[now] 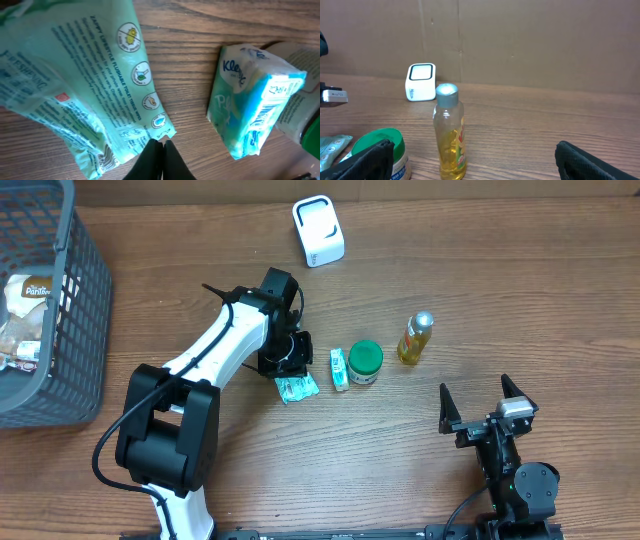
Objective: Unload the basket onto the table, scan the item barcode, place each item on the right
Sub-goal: 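Lower the wipes pack onto the table left of the Kleenex pack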
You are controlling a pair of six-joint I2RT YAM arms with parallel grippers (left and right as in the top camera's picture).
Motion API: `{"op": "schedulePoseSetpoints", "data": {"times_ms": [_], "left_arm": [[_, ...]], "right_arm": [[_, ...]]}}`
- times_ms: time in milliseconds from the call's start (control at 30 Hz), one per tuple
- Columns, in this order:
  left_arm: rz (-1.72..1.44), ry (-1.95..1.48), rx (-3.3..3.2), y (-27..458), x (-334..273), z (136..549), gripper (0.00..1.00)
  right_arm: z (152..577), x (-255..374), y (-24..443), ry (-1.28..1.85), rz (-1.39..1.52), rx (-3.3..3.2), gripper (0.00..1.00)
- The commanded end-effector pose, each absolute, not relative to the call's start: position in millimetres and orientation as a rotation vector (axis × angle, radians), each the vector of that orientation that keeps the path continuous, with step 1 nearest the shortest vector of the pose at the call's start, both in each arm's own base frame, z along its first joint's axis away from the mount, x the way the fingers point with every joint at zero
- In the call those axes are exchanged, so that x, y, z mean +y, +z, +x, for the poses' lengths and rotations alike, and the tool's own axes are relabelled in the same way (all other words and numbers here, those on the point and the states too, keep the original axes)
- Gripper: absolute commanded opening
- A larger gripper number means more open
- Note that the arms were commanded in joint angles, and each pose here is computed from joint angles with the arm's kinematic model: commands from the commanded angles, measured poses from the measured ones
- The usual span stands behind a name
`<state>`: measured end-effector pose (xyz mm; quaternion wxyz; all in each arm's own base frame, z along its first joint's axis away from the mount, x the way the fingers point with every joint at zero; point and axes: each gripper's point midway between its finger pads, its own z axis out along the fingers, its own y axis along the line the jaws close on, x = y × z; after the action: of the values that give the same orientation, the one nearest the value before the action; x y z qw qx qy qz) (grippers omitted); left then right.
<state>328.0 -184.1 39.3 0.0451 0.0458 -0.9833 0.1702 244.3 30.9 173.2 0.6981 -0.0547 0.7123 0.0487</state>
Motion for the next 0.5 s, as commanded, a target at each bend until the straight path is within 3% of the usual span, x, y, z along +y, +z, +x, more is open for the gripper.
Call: {"op": "schedulePoseSetpoints", "data": {"times_ms": [0,200,467], "left_arm": [[0.086,0.524,-3.052,50.9,-186.6,334.6,0.04],[0.064,0.374,-3.086,45.8,-171.9,332.9,0.31],[-0.021,0.198,-3.130,42.0,-171.9,327.0,0.38]], "right_arm": [[244.5,30.3,170.3,0.106,-0.122,1.588,1.00],[244.5,30.3,170.3,0.106,-0.122,1.588,1.00],[244.5,30.3,170.3,0.106,-0.122,1.588,1.00]]}}
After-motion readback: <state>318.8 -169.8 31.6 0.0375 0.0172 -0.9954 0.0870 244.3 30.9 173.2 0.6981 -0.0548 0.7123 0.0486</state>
